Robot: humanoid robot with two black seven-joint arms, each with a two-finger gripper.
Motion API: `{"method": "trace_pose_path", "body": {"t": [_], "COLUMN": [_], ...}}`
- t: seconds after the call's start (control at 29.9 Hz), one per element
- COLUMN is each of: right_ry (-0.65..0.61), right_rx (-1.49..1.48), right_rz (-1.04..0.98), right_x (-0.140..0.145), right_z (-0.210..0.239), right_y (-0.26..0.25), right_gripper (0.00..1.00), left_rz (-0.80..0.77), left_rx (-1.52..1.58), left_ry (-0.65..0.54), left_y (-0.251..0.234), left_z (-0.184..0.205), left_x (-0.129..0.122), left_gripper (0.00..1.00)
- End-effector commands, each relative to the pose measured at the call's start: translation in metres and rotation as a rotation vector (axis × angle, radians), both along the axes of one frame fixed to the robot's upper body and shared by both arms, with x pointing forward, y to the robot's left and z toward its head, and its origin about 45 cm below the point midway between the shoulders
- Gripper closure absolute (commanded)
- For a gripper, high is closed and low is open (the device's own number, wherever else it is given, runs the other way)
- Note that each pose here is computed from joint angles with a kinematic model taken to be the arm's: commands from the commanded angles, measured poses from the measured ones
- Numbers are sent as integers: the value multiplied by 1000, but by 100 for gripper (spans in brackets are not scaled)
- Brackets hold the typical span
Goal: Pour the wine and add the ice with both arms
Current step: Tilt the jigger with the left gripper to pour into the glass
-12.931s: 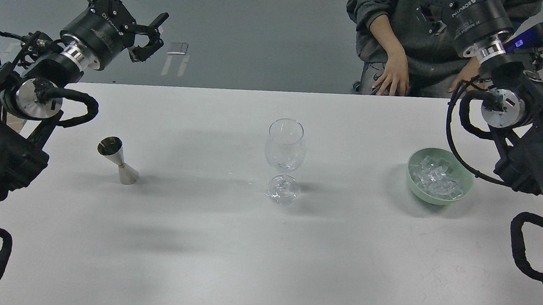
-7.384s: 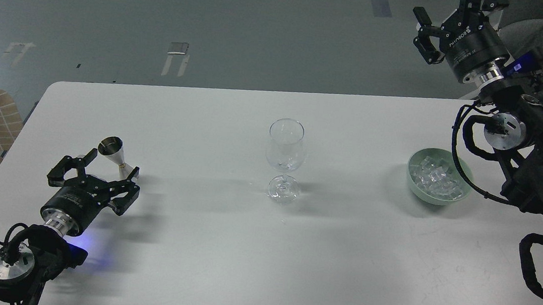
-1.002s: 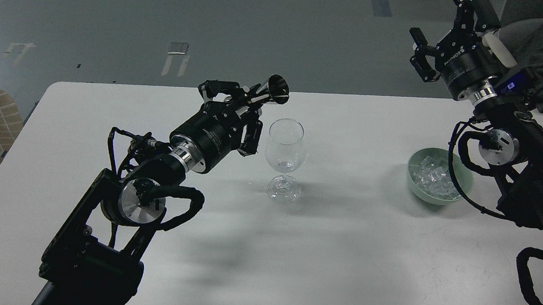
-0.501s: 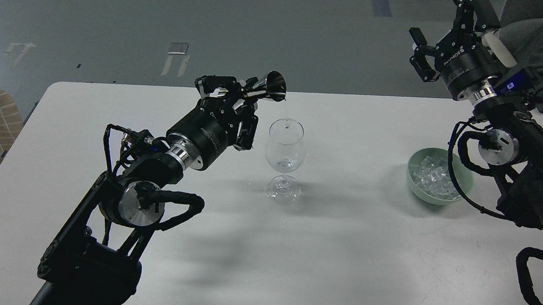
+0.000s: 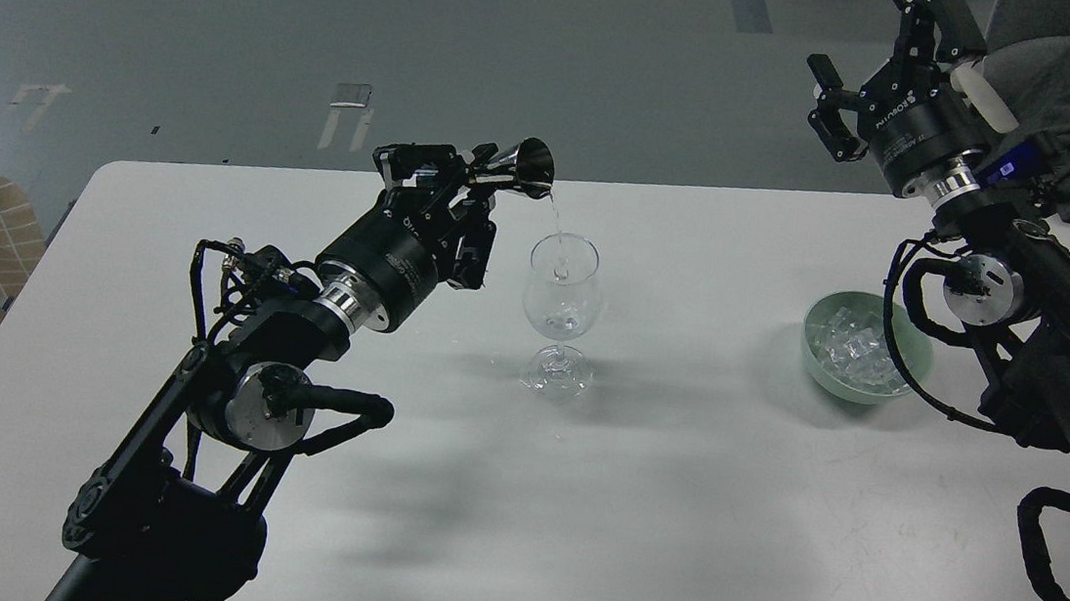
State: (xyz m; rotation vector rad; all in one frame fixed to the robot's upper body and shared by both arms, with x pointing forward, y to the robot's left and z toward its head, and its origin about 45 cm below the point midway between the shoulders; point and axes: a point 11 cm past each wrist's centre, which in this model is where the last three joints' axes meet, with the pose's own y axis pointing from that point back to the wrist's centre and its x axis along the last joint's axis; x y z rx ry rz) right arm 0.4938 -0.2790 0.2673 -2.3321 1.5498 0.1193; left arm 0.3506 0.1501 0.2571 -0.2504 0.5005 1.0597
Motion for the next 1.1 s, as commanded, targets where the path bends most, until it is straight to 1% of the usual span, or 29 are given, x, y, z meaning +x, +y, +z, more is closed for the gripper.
{"method": "trace_pose_path", "body": {"t": [0.0, 0.7, 1.07], "right_ry": [1, 4, 3], "right_rx": [0, 5, 6], "right_rz": [-1, 7, 5], "right_x": [0, 0, 0], "right_z": [-1, -2, -2], "right_y": [0, 5, 4], "right_gripper": [0, 0, 0], "left_rz": [2, 53, 28], "left_rx": [27, 159, 176], "left_ry": [-17, -109, -129], "left_y": [0, 16, 6], "left_z": [0, -1, 0], "left_x": [0, 2, 1], "left_gripper": [97, 97, 97]}}
